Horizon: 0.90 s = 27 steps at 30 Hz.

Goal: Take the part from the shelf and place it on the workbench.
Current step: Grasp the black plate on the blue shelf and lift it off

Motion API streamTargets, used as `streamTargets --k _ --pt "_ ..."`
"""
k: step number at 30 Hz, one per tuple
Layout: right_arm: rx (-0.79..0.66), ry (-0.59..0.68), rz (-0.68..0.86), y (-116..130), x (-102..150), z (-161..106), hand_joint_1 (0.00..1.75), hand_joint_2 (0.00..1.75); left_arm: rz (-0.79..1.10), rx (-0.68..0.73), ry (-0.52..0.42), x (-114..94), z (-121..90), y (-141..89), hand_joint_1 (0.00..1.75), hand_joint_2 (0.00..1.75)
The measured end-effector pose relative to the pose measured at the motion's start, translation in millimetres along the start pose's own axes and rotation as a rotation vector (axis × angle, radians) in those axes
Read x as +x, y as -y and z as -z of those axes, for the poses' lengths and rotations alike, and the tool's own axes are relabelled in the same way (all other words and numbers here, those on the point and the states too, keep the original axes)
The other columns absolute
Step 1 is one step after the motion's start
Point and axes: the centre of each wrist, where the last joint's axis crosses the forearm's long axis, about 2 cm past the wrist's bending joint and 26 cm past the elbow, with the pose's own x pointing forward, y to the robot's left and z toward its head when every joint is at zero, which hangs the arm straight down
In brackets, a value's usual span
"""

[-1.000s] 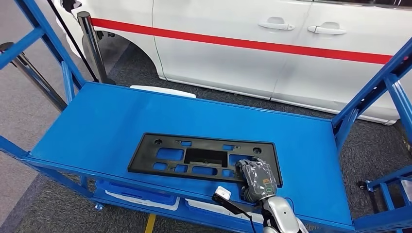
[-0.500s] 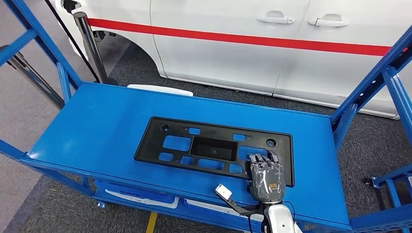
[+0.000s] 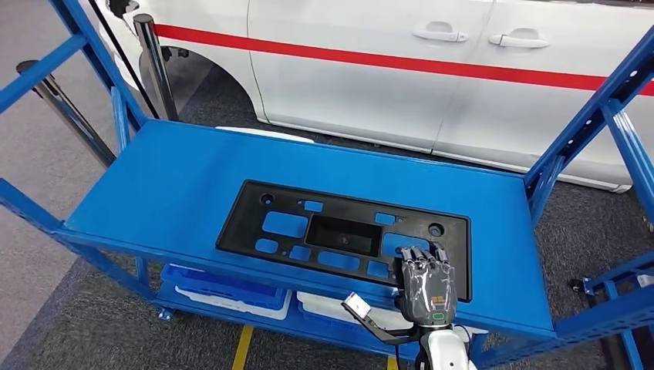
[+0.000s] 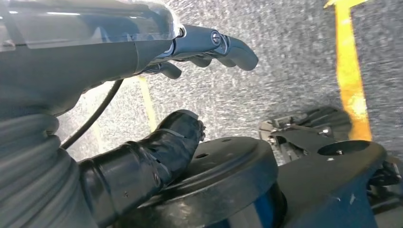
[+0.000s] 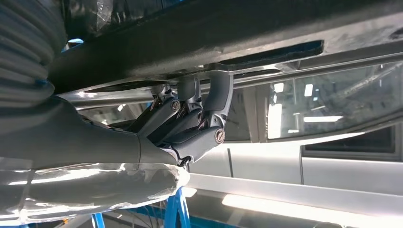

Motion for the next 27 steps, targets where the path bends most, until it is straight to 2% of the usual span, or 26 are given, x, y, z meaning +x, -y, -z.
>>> streamTargets --k 12,21,27 --pt "0.014 -0.006 0.019 -0.6 -0.6 -1.1 1.75 1.75 -0.008 -0.003 -0.004 -0.3 -0.1 1.2 0.00 1.75" --pt "0.125 -0.024 0.222 -3.5 3.6 0.1 1.75 1.75 -0.018 -0.002 -0.003 -1.5 0.0 0.8 0.00 1.75" --pt "0.142 -0.017 0.252 -4.7 6.9 0.3 1.75 1.75 -0.021 -0.004 -0.001 -2.2 -0.1 1.5 0.00 1.75"
